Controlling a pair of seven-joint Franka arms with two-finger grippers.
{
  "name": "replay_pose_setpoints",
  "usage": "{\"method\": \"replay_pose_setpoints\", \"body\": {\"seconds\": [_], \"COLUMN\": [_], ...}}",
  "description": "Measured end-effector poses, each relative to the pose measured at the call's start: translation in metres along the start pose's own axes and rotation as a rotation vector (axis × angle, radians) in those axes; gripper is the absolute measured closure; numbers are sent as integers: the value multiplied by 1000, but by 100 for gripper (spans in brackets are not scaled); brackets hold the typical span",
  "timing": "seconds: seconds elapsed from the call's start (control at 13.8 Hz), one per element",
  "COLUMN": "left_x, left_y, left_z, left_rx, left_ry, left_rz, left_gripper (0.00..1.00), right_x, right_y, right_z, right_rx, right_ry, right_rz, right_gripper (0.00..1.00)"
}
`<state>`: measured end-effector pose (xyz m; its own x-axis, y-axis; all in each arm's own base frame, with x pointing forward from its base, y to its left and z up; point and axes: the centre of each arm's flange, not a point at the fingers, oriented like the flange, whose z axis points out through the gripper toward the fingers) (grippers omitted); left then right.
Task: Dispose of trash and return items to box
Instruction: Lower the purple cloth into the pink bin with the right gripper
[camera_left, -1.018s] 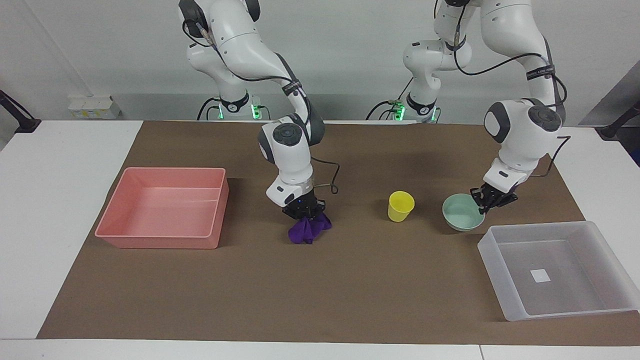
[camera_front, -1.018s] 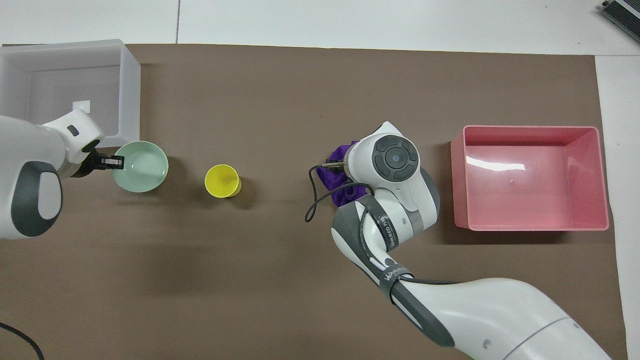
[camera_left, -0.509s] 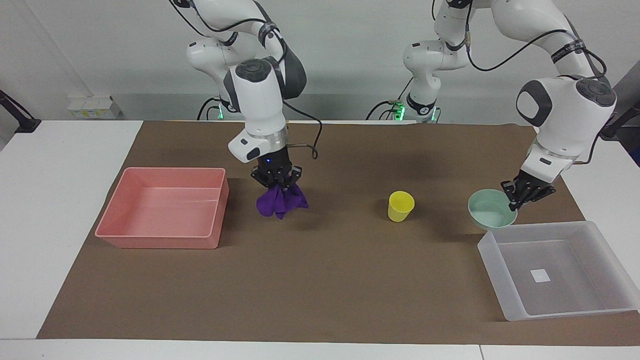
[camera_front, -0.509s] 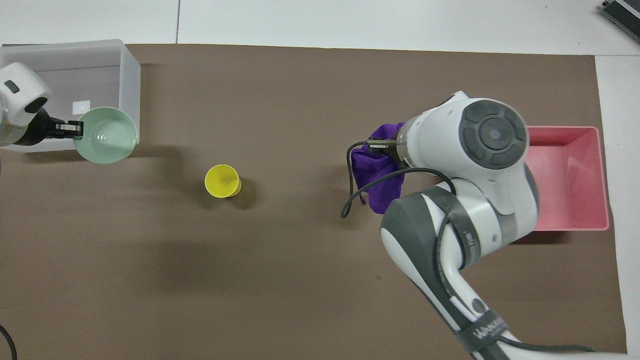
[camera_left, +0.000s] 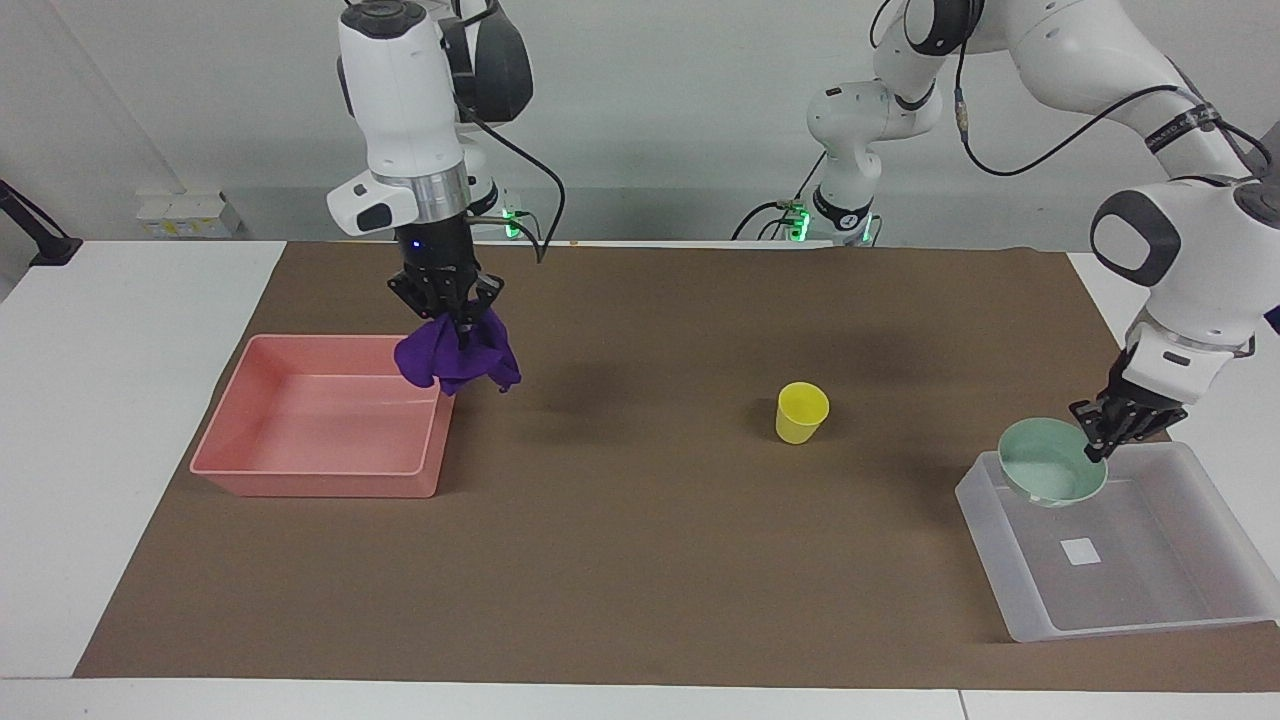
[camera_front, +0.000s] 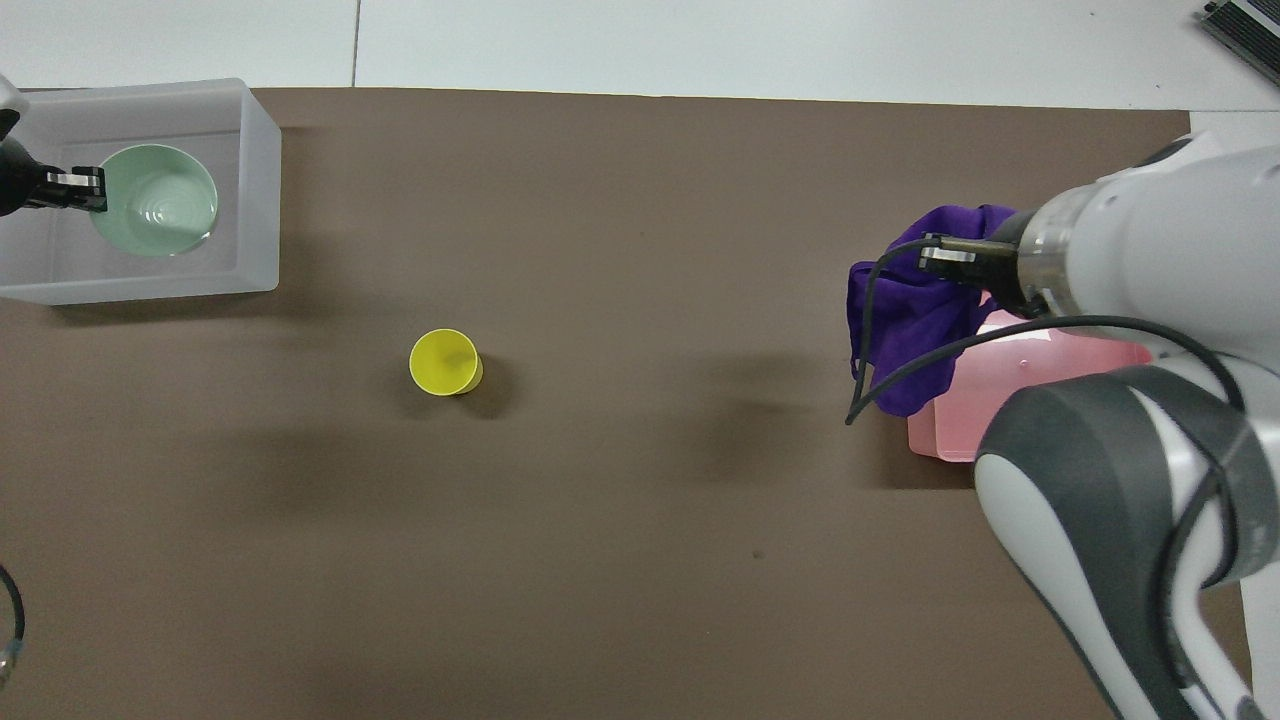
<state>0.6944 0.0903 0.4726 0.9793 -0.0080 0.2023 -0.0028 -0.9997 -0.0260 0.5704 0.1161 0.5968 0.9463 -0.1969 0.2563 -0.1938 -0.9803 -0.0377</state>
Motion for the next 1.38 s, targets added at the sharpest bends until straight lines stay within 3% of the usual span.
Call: {"method": "replay_pose_setpoints", "body": {"seconds": [0.22,0.51,0.95,1.16,1.24,1.38], "left_x": [33,48,44,33,32,32], "left_y": [-18,-40,-54,-52,-52,-51], "left_z": [36,84,115,135,133,125], "left_rx": [-15,-13,0,2,2,4], "left_ry": [-11,26,92,100,98,105], "left_rz": [-18,-45,-63,-58,-57,-40], "left_gripper": [97,97,97,97,91,67], "right_x": [16,30,16,-3,-8,-16], "right_y": [48,120,184,194,196,200], "right_z": [-25,-14,82,142,161,196], "right_rx": [-25,-64,-81,-82,-81,-77], "right_ry": [0,-31,-48,-98,-118,-129], "right_rz": [-23,-48,-56,-49,-47,-46], "right_gripper": [95,95,95,95,95,95]}}
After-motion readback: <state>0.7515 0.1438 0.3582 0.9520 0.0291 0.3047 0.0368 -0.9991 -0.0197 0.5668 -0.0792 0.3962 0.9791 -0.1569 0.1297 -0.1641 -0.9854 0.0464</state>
